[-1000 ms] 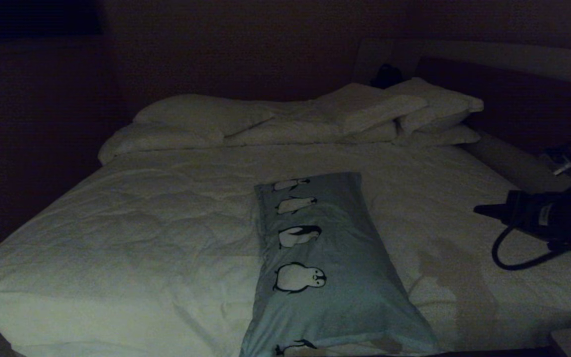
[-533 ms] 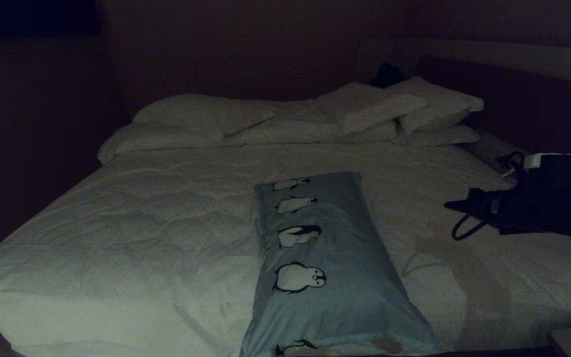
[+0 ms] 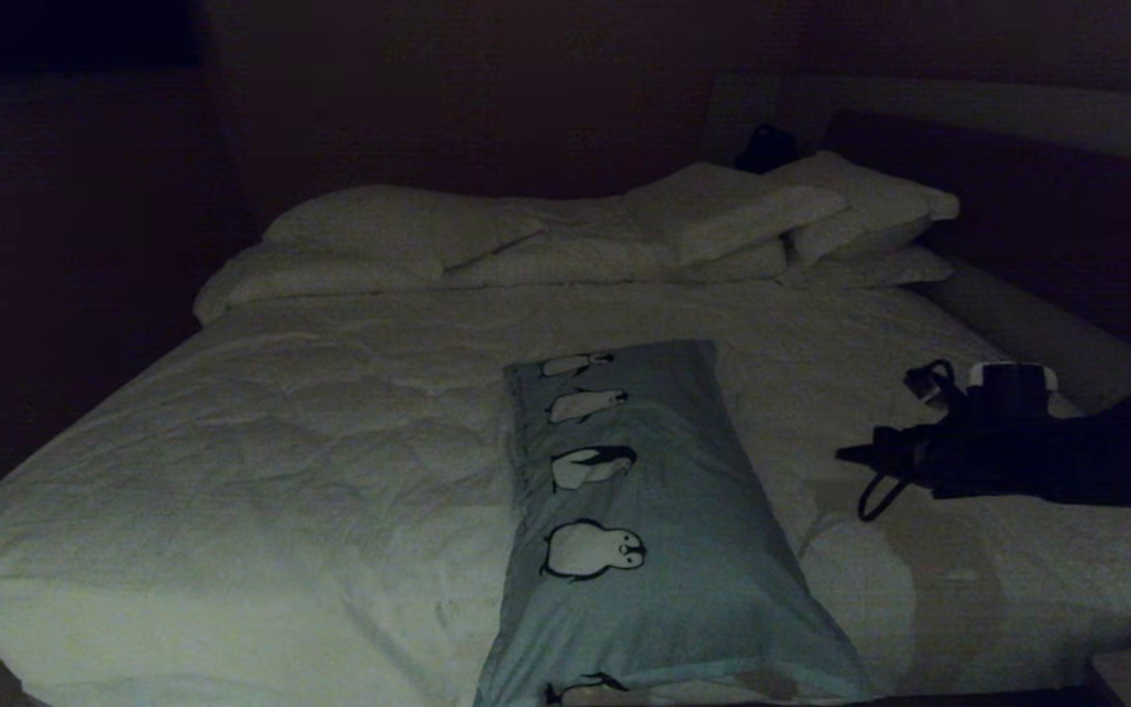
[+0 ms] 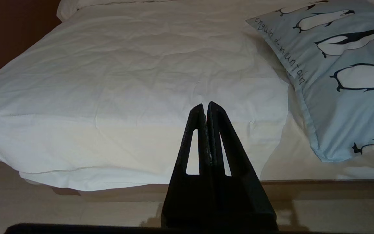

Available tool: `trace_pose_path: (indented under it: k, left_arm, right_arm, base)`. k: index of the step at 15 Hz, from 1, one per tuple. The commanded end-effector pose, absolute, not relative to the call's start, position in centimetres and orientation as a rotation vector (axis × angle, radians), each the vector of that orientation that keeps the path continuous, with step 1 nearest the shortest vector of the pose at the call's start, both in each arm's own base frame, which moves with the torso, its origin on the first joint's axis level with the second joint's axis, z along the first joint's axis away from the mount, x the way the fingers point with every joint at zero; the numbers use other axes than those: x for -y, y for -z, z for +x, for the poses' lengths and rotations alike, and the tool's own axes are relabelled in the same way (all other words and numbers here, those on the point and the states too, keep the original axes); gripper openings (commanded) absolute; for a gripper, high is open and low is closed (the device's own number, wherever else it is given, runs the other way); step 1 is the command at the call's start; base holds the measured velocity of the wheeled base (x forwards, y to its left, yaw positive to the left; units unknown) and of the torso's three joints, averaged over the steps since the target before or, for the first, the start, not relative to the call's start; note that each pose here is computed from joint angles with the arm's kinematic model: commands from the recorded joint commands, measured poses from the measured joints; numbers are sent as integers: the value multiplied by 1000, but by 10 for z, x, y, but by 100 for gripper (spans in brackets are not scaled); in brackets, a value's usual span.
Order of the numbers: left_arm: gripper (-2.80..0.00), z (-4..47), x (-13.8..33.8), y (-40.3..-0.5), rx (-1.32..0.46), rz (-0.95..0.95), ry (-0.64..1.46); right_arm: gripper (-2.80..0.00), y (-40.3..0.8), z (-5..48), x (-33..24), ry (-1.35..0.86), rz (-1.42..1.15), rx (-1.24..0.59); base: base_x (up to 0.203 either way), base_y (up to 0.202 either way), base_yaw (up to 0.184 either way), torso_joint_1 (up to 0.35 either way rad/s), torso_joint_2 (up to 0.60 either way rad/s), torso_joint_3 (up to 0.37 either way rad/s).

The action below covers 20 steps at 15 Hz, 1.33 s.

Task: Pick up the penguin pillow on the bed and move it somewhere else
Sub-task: Pick up the pillow

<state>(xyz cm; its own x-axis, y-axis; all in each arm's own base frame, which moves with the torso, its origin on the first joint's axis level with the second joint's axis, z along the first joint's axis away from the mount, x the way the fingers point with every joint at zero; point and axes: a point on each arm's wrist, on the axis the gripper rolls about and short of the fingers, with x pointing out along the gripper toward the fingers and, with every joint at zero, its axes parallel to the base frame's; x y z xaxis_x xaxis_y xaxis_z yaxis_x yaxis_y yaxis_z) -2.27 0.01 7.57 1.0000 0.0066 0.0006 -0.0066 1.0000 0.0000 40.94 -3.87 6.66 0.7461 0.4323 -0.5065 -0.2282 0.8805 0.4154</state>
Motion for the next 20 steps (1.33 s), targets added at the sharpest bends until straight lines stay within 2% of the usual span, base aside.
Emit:
trace_pose_path:
  k: [1, 2, 3, 10, 20]
  left_arm:
    - [-280, -23, 0, -76, 0, 0, -8]
    - [-280, -23, 0, -76, 0, 2, -8]
    - [-280, -23, 0, -76, 0, 0, -8]
    - [-280, -23, 0, -76, 0, 0, -8]
    - [-280, -23, 0, -76, 0, 0, -8]
  right_arm:
    - [-280, -58, 412, 32, -397, 279, -640]
    - [-280, -56, 414, 22, -407, 269, -647]
    - [0, -54, 417, 12, -417, 256, -650]
    - [0, -42, 433, -21, -459, 231, -671]
    - [0, -59, 440, -36, -515, 315, -762]
  base:
    - [0, 0, 0, 0, 0, 0]
    - [0, 0, 0, 0, 0, 0]
    - [0, 0, 0, 0, 0, 0]
    - [0, 0, 0, 0, 0, 0]
    - [0, 0, 0, 0, 0, 0]
